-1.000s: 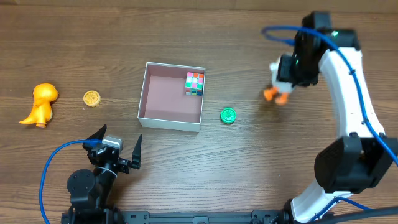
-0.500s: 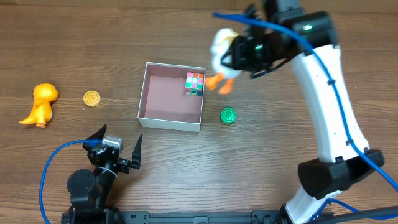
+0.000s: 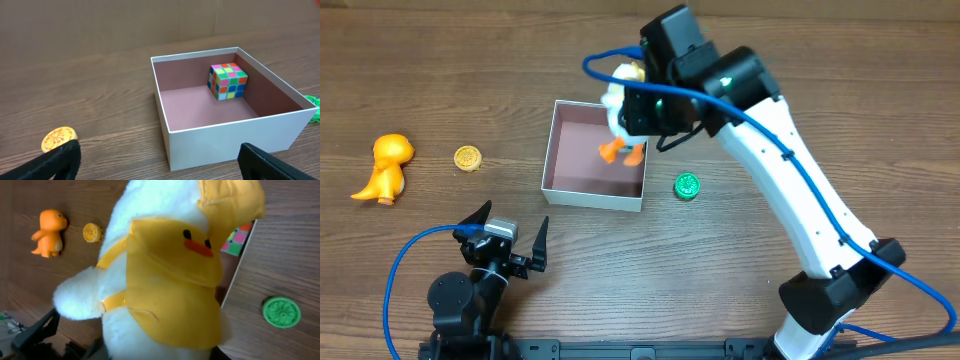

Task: Pack container
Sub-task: 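Lift the plush duck and carry it toward the box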

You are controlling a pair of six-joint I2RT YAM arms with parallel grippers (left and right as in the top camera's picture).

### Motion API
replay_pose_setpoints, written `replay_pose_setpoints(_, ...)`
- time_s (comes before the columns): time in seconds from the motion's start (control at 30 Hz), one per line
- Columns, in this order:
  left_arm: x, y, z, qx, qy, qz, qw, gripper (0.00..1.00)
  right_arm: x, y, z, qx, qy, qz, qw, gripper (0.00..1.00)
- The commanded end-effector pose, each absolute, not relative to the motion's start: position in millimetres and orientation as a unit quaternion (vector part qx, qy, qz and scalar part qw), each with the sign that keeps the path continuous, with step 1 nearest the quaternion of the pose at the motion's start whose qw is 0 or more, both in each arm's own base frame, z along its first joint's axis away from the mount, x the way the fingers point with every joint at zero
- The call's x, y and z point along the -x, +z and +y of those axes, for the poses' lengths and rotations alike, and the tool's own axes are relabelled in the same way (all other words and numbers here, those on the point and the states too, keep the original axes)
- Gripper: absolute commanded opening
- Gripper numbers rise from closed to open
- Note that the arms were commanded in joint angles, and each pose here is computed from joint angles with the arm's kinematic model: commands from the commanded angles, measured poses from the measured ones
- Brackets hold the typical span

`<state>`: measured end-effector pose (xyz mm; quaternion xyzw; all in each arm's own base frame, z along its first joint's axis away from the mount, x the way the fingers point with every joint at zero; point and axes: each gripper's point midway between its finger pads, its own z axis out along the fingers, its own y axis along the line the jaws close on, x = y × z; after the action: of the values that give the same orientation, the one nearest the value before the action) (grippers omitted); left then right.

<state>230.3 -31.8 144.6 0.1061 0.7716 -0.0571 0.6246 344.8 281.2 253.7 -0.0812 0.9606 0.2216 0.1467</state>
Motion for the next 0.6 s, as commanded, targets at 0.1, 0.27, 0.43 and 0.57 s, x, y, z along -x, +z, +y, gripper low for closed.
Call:
replay_pose_setpoints(0.1, -230.1, 145.5, -33.7, -0.117, -0.053, 0.767, 0.628, 1.0, -343.1, 204.1, 281.6, 0.036, 0.204, 0.971, 0.118, 0.15)
replay_pose_setpoints(0.27, -230.0, 145.5, -33.8, -0.117, -0.054, 0.767, 0.628, 1.0, -351.0, 180.2, 287.6, 0.028, 0.211, 0.969, 0.125, 0.15)
replay_pose_setpoints(0.43, -230.1, 145.5, -33.7, -0.117, -0.053, 0.767, 0.628, 1.0, -351.6, 168.8, 288.5, 0.028, 0.211, 0.969, 0.125, 0.16)
replay_pose_setpoints(0.57, -230.1, 145.5, -33.7, -0.117, -0.053, 0.767, 0.628, 1.0, -349.5, 155.2, 284.1, 0.026, 0.199, 0.972, 0.12, 0.21)
